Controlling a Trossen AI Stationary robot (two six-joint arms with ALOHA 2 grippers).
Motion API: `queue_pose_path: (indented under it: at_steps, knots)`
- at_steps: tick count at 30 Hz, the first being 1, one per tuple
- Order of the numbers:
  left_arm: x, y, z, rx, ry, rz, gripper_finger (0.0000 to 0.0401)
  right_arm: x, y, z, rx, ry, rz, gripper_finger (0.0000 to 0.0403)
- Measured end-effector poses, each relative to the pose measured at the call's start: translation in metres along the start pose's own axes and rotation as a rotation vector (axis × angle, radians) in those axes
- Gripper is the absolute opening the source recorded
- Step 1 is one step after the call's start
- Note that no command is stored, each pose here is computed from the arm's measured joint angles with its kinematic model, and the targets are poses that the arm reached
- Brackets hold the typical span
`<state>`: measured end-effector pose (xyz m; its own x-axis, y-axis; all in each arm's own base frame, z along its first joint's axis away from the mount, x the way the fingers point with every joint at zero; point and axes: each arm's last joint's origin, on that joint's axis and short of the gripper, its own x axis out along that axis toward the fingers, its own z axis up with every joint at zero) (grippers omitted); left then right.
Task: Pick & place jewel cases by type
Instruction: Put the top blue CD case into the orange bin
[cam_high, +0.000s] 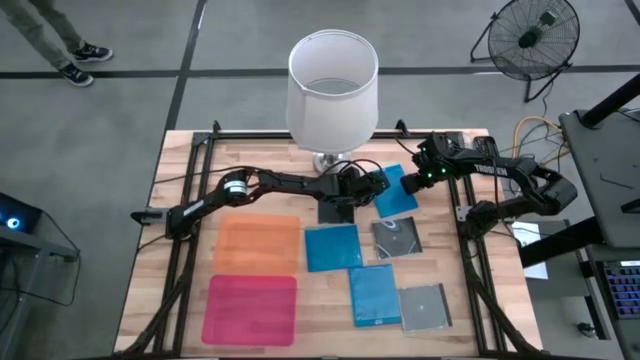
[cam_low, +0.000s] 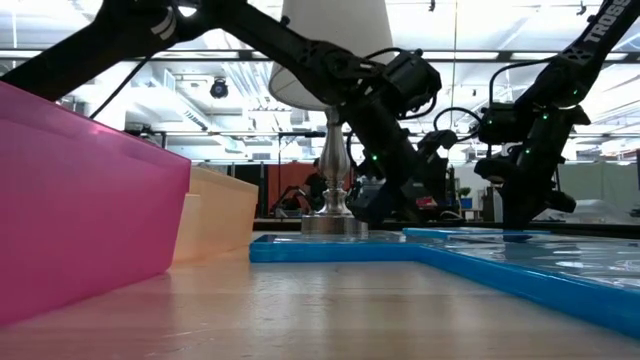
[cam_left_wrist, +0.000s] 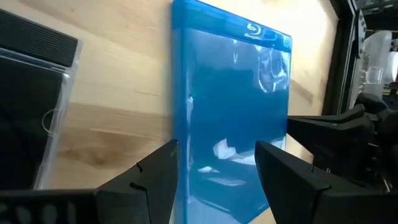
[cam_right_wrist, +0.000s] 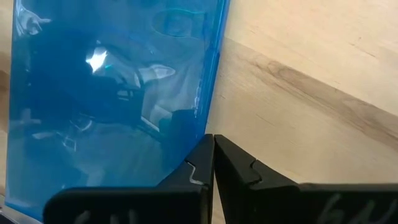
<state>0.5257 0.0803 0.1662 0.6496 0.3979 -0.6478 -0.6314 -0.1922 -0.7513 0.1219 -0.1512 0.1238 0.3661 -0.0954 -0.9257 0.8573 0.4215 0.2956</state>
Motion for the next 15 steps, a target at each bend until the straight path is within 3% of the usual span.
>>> queue_pose_path:
  at_steps: [15]
  knots:
    - [-0.0005,0.001,-0.0019,0.011,0.01,0.009,0.0192,0.0001,0.0,0.0002,0.007,-0.003,0.001,0.0008]
